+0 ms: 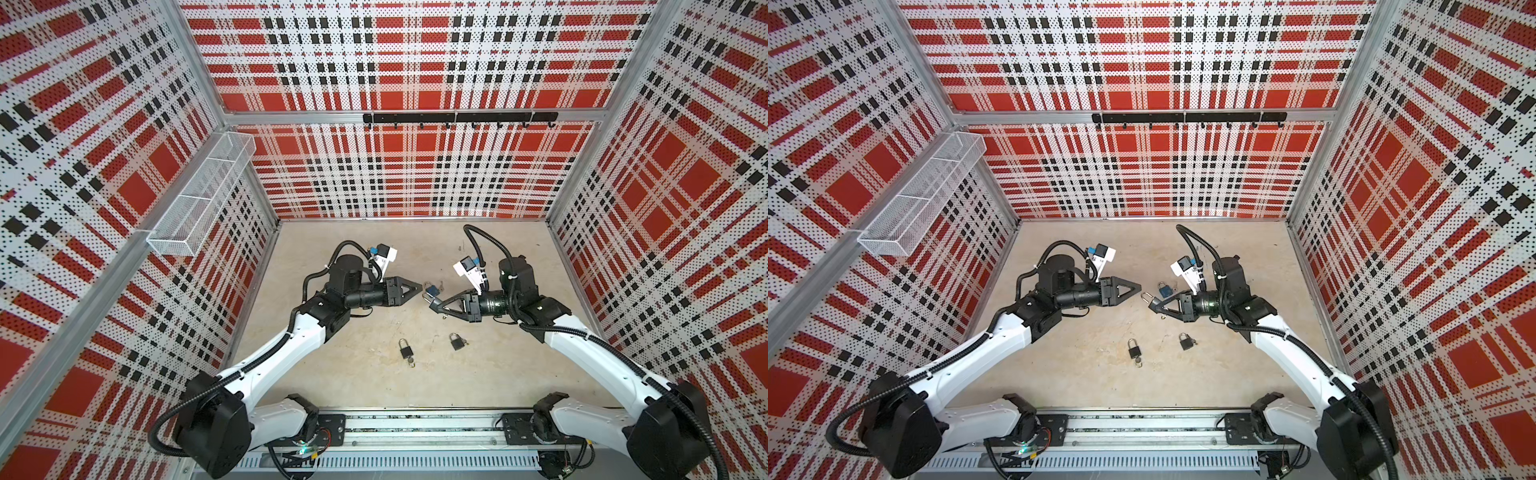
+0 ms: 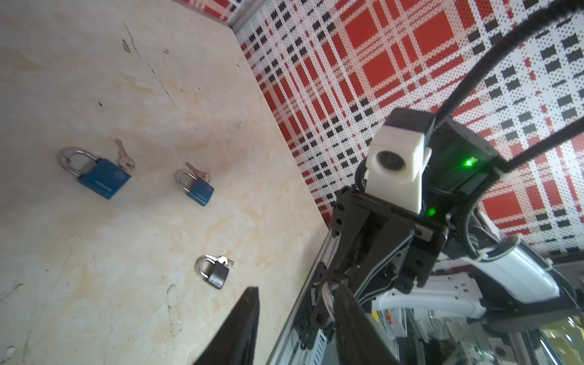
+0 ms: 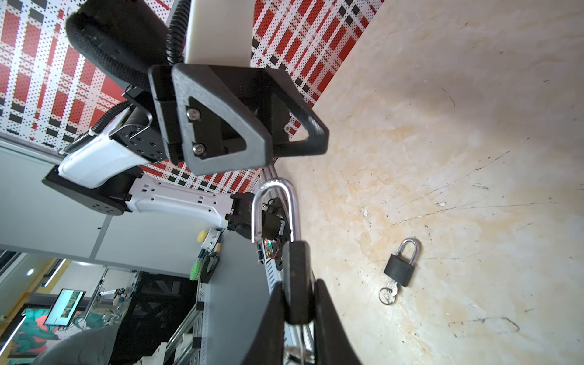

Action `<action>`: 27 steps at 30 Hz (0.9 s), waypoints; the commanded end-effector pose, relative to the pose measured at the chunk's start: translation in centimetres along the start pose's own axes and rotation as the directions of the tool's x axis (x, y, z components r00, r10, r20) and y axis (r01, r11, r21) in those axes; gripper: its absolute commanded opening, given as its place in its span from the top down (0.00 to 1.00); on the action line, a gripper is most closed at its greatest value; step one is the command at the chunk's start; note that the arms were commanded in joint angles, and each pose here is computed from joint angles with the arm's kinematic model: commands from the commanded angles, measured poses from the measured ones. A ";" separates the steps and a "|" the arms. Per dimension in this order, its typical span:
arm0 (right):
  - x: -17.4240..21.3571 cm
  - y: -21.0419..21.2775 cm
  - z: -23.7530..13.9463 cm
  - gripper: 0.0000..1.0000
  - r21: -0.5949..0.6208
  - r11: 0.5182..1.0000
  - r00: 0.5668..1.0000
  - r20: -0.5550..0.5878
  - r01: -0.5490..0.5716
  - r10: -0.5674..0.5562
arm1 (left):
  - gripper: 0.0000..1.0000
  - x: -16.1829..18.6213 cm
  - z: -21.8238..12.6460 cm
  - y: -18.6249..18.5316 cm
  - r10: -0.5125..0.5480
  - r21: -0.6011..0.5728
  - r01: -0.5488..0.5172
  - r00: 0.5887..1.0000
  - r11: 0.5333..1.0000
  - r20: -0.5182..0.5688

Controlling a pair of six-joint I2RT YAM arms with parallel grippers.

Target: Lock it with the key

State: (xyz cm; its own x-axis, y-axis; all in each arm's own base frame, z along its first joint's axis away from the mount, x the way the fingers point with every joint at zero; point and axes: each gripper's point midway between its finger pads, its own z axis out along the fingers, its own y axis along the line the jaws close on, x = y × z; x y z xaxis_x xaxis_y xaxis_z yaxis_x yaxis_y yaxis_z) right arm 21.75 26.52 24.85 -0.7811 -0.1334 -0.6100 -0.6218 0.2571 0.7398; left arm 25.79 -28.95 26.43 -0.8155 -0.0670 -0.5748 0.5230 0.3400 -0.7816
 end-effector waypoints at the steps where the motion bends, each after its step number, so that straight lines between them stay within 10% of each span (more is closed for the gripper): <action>1: -0.1 1.3 -0.2 1.00 -0.057 0.997 0.998 -0.028 0.050 -0.051 | 0.61 0.3 0.1 -2.3 0.037 0.093 -0.031 0.998 0.995 -0.057; 27: -0.6 1.2 0.1 1.00 -0.061 0.997 0.998 -0.038 0.052 -0.055 | 0.70 1.7 0.6 -1.3 0.019 0.104 -0.007 0.993 0.995 -0.117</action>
State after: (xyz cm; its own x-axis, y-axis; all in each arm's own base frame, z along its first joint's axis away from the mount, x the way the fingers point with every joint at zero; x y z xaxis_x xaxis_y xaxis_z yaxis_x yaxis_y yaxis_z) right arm 21.31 26.69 24.37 -0.7962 -0.1833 -0.5766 -0.6050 0.2396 0.7593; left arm 23.96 -30.16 26.68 -0.8303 0.0357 -0.5562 0.5466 0.2474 -0.8000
